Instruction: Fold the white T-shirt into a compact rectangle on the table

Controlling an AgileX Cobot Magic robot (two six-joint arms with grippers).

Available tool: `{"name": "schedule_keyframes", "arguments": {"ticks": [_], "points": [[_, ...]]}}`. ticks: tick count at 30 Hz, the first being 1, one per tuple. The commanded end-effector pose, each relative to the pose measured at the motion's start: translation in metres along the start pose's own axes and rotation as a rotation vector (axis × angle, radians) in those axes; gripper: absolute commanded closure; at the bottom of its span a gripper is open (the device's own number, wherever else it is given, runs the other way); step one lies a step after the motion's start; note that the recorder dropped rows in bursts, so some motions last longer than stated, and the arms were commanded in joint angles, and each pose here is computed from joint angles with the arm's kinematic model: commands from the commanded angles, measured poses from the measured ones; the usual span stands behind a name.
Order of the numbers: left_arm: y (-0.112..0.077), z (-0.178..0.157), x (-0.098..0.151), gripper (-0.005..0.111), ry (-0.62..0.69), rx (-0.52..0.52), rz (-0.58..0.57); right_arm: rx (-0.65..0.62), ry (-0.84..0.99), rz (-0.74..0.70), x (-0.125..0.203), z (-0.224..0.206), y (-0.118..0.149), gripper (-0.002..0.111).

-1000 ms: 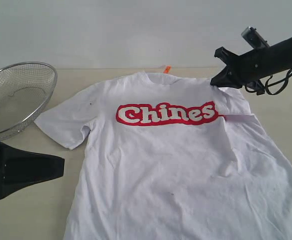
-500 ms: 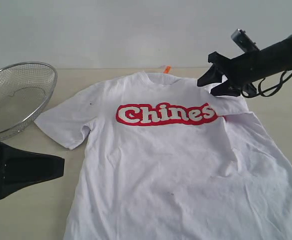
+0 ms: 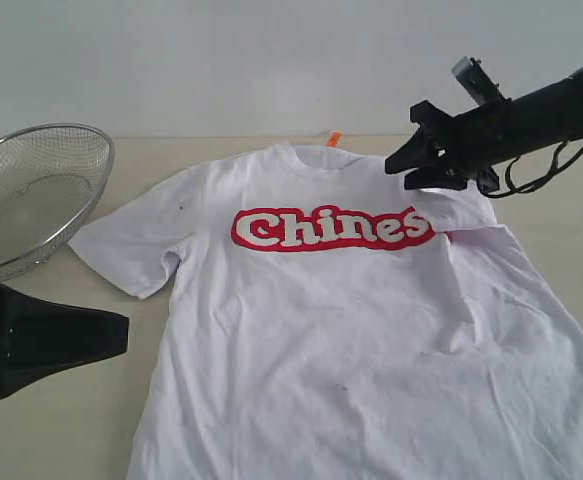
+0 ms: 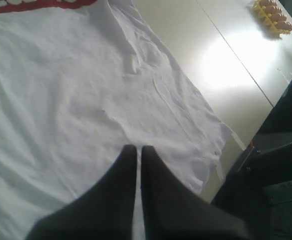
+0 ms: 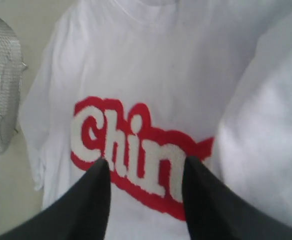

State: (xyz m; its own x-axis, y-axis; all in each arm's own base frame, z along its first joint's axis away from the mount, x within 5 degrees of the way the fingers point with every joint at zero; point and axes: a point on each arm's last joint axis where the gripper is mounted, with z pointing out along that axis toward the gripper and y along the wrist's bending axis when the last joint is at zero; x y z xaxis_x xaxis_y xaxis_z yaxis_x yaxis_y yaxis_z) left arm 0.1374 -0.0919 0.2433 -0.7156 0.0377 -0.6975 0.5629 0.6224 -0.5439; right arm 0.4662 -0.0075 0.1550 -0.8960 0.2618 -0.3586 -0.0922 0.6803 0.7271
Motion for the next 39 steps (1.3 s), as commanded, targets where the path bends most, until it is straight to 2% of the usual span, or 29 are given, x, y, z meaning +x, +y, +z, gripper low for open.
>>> {"name": "schedule_keyframes", "arguments": {"ticks": [1, 3, 12, 19, 25, 32, 37, 39], "points": [[0.000, 0.001, 0.001, 0.102, 0.017, 0.002, -0.028, -0.011, -0.143, 0.017, -0.016, -0.013, 0.004, 0.092], [0.001, 0.001, 0.002, 0.102, 0.031, -0.006, -0.029, 0.050, -0.189, 0.009, -0.020, -0.015, 0.000, 0.108], [0.001, 0.001, 0.003, 0.102, 0.041, -0.012, -0.037, 0.298, -0.241, -0.040, -0.025, -0.018, -0.024, 0.109], [0.002, 0.001, 0.003, 0.102, 0.039, -0.014, -0.037, 0.345, -0.256, -0.049, -0.024, -0.010, -0.032, 0.109], [0.002, 0.001, 0.003, 0.102, 0.039, -0.014, -0.044, 0.355, -0.214, -0.027, -0.013, 0.019, -0.045, 0.109], [0.002, 0.001, 0.003, 0.102, 0.039, -0.014, -0.044, 0.356, -0.192, -0.073, -0.007, 0.038, -0.035, 0.109], [0.002, 0.001, 0.003, 0.102, 0.041, -0.015, -0.042, 0.380, -0.138, -0.111, -0.003, 0.038, -0.037, 0.109], [0.002, 0.001, 0.003, 0.102, 0.044, -0.017, -0.039, 0.362, -0.140, -0.106, -0.005, 0.032, -0.029, 0.109]]}}
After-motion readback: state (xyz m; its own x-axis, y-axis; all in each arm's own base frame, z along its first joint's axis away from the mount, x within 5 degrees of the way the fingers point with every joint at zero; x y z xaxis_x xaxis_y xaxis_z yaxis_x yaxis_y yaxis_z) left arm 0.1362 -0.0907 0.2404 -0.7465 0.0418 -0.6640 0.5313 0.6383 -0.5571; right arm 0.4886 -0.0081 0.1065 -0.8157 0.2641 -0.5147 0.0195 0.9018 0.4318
